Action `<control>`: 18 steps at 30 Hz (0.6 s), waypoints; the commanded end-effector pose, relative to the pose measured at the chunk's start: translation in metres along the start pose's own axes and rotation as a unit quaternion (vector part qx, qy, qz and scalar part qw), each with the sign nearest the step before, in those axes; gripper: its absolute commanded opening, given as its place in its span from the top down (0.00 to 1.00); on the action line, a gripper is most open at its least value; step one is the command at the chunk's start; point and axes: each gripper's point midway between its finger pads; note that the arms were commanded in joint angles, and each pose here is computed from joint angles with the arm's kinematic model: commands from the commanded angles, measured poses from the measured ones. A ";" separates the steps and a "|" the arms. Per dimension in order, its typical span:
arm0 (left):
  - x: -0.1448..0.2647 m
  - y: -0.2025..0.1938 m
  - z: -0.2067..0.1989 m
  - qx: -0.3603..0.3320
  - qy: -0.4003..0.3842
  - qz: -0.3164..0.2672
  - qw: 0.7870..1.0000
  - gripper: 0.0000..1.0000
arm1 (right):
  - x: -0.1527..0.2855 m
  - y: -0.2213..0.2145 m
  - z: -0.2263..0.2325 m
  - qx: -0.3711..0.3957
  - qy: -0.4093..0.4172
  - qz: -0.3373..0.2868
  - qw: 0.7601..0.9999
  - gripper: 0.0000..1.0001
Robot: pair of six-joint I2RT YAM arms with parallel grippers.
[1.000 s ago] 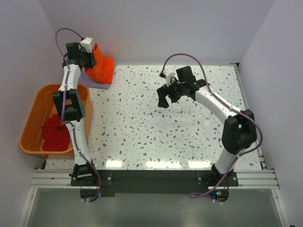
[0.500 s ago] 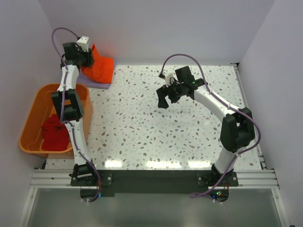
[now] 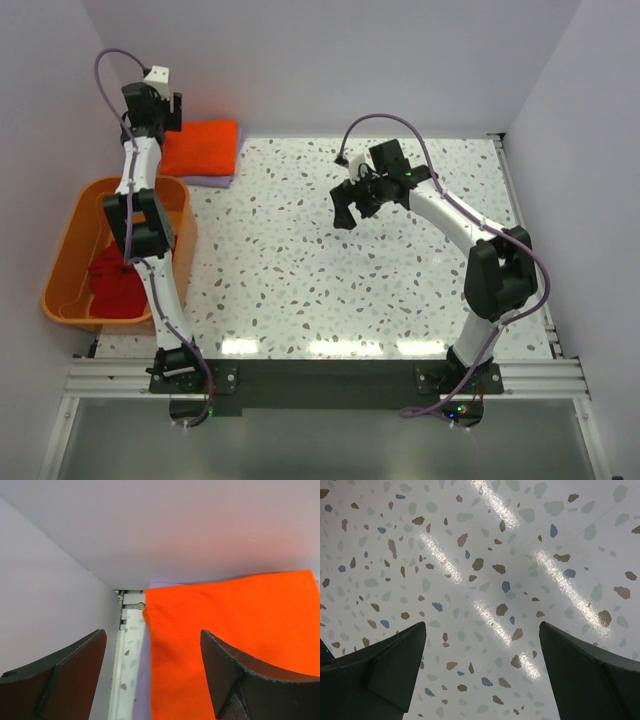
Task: Fold and stack the t-shirts
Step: Neatly place the folded tshirt to the corner, then reset both grippers
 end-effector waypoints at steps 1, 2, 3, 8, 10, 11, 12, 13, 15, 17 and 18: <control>0.043 0.090 0.024 -0.008 0.027 -0.093 0.995 0.19 | 0.014 0.017 -0.003 0.018 -0.008 -0.019 1.000 0.01; 0.046 0.091 0.020 -0.007 0.017 -0.089 0.996 0.17 | 0.016 0.018 -0.002 0.022 -0.008 -0.021 1.000 0.01; 0.054 0.095 0.016 -0.005 0.007 -0.087 0.996 0.15 | 0.017 0.019 -0.002 0.023 -0.008 -0.022 0.999 0.01; 0.091 0.110 -0.018 0.016 -0.068 -0.085 0.994 0.02 | 0.025 0.021 -0.003 0.033 -0.023 -0.028 0.999 0.01; 0.101 0.109 -0.028 0.023 -0.088 -0.076 0.993 0.00 | 0.027 0.022 -0.006 0.038 -0.035 -0.032 0.998 0.01; 0.112 0.118 -0.035 0.026 -0.096 -0.080 0.992 0.00 | 0.028 0.019 -0.006 0.037 -0.037 -0.031 0.998 0.01; 0.117 0.118 -0.040 0.025 -0.103 -0.077 0.991 0.00 | 0.032 0.022 -0.006 0.041 -0.043 -0.037 0.998 0.01; 0.123 0.116 -0.046 0.024 -0.113 -0.069 0.991 0.00 | 0.035 0.023 -0.009 0.042 -0.051 -0.039 0.997 0.01; 0.141 0.116 -0.066 0.013 -0.129 -0.062 0.990 0.00 | 0.042 0.026 -0.008 0.046 -0.060 -0.048 0.996 0.01; 0.160 0.107 -0.092 -0.011 -0.150 -0.043 0.988 0.00 | 0.046 0.025 -0.009 0.044 -0.071 -0.050 0.995 0.01; 0.168 0.098 -0.101 -0.017 -0.157 -0.027 0.987 0.00 | 0.053 0.030 -0.010 0.047 -0.080 -0.061 0.994 0.01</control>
Point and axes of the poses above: each gripper's point midway between its finger pads, its own x axis back along the fingers, its own z axis along the line the jaws close on, y = z × x, and after that the axes turned 13 degrees about x, right-handed
